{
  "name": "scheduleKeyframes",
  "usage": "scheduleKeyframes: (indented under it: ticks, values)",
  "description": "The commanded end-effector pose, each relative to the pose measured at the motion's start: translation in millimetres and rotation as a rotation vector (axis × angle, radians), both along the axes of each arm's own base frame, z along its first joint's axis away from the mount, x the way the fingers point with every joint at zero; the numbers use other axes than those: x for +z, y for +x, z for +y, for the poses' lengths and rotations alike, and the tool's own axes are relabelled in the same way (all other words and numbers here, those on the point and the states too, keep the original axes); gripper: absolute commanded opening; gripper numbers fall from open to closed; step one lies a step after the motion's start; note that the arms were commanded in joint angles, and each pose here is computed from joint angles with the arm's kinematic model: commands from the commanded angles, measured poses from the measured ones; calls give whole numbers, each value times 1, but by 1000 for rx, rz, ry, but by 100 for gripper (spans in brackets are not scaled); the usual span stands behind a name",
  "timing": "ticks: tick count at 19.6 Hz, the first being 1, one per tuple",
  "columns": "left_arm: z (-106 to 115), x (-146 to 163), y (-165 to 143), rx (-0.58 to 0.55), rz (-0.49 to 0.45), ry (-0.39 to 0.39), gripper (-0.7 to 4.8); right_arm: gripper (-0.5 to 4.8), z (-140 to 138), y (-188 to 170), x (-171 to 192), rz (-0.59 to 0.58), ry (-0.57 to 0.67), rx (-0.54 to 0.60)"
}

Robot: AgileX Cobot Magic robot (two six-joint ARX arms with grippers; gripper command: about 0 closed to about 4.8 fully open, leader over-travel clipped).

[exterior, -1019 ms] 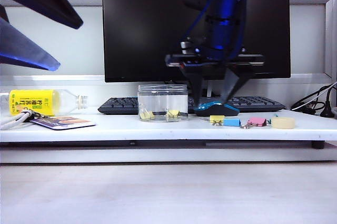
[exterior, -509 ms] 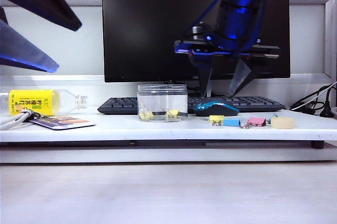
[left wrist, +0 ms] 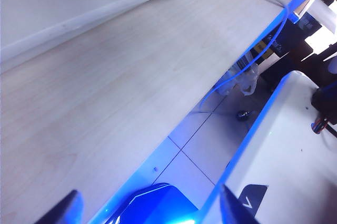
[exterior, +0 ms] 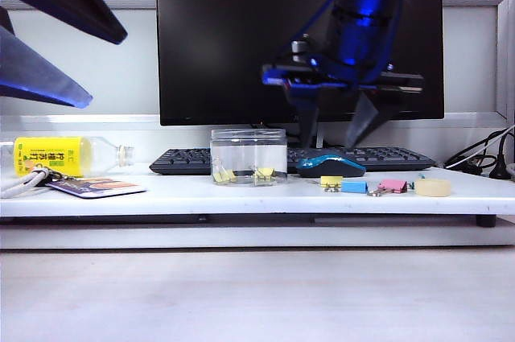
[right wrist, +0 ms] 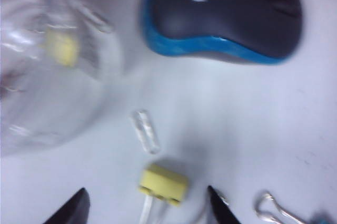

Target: Pick up the clips with the largest number of clips of the same color on the table and place them in a round transparent plastic box.

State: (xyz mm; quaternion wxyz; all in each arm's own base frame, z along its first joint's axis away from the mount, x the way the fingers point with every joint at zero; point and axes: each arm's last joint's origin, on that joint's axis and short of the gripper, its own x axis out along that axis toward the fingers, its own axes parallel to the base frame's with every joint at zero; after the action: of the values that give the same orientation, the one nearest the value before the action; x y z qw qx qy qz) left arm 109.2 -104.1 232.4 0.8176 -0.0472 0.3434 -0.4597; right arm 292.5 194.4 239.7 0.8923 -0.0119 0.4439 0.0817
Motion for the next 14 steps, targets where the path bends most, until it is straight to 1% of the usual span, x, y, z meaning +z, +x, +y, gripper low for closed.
scheduleKeyframes:
  ticks: [1,4,8,14]
  values:
    - [0,2,0,-1,-8,-7,344,284,-2,-3,-11,6,-10,-8]
    - [0,2,0,-1,-8,-7,344,284,-3,-5,-18,6,0,-7]
    - [0,2,0,-1,-9,-7,344,284,-2,-3,-17,-20,18,-7]
    - [0,2,0,0,-9,-7,344,283,1,1,-25,-25,24,-39]
